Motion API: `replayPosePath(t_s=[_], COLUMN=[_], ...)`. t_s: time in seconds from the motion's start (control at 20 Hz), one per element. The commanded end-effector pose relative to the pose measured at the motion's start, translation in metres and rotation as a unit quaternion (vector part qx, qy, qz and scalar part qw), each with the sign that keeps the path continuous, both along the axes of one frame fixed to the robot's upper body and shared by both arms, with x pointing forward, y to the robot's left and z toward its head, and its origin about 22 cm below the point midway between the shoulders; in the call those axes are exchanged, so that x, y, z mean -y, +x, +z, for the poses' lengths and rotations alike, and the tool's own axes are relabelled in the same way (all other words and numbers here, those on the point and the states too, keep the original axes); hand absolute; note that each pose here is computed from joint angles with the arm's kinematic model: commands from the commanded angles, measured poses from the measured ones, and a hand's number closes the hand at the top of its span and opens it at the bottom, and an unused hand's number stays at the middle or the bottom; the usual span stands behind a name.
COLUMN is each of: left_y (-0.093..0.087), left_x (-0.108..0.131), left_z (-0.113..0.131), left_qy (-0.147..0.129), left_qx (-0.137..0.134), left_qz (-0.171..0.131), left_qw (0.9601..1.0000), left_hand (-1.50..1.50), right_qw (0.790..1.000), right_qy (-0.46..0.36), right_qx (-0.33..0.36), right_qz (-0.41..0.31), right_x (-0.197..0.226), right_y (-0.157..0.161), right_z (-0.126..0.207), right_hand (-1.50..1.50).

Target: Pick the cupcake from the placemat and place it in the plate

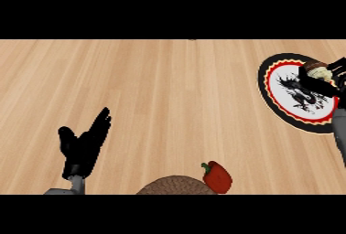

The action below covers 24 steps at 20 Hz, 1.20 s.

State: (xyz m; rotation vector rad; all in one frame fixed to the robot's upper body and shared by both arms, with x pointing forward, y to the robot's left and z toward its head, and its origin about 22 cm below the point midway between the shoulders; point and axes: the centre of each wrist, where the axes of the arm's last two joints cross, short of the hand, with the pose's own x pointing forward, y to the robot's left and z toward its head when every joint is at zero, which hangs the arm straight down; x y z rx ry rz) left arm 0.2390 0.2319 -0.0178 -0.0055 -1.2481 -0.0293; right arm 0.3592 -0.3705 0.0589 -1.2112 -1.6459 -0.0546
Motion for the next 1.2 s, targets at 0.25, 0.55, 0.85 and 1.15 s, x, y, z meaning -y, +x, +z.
replayPosePath(t_s=[0.25, 0.55, 0.85, 1.15], left_y=[0.000, 0.011, 0.004, 0.000], left_x=[0.009, 0.005, 0.003, 0.013], left_z=[-0.006, -0.016, 0.001, -0.011], left_qy=[0.001, -0.007, -0.001, -0.008], left_qx=[-0.015, -0.015, -0.013, -0.019], left_qz=[-0.029, -0.014, -0.024, -0.020], left_qw=[0.9995, 0.9998, 0.9996, 0.9996], left_hand=[0.00, 0.00, 0.00, 0.00], right_qw=[0.977, 0.982, 0.989, 0.981], right_qy=[0.002, 0.051, 0.117, 0.179], right_qx=[-0.212, -0.160, -0.024, 0.015], right_qz=[-0.009, 0.082, 0.092, 0.074], right_x=[0.057, 0.043, 0.052, 0.082], right_y=[-0.004, 0.011, 0.012, -0.009], right_z=[-0.026, -0.028, -0.020, -0.027], right_hand=[-1.50, -1.50, -1.50, -1.50])
